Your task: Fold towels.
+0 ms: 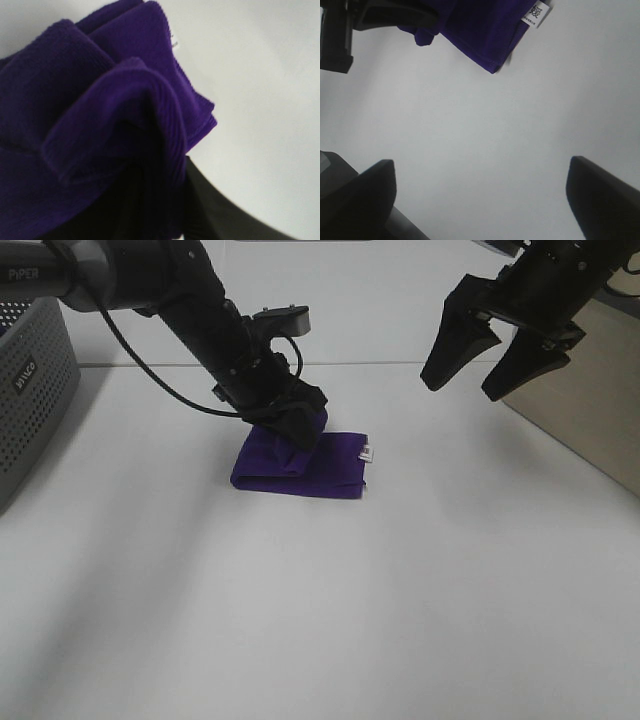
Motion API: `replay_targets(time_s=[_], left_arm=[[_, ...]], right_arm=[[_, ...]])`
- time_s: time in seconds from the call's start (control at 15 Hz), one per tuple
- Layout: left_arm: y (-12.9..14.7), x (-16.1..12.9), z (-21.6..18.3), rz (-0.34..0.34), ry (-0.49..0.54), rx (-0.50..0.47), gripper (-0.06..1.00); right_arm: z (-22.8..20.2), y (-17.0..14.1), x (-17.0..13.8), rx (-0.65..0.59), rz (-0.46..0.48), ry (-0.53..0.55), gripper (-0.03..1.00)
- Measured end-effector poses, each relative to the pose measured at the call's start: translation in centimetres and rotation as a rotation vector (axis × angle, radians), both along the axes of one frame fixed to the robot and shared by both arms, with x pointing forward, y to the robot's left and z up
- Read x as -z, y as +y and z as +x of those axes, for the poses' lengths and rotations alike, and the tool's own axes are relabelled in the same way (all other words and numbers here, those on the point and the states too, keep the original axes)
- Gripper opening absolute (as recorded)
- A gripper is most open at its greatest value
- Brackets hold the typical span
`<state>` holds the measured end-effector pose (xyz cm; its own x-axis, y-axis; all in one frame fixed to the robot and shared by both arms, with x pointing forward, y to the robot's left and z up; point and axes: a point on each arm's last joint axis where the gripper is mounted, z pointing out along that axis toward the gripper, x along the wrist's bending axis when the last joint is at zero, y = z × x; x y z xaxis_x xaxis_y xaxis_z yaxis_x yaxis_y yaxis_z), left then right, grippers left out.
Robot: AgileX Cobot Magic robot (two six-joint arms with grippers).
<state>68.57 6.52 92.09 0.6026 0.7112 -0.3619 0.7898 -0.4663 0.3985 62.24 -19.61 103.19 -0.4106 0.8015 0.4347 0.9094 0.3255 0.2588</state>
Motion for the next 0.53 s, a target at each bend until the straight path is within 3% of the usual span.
replay_targets(time_s=[0.13, 0.33, 0.53], left_arm=[[-1.8, -0.6, -0.2, -0.110, 0.001, -0.047, 0.56], [-2.9, -1.2, -0.6, -0.217, 0.044, -0.072, 0.67], [-1.4, -2.7, -0.4, -0.171, 0.015, -0.021, 0.67]], right_arm=[[-0.3, 0.0, -0.7, 0.002, 0.003, -0.018, 0.89], [-0.9, -0.1, -2.5, 0.001, 0.011, -0.063, 0.89], [-1.1, -0.2, -3.0, 0.001, 0.013, -0.074, 0.89]])
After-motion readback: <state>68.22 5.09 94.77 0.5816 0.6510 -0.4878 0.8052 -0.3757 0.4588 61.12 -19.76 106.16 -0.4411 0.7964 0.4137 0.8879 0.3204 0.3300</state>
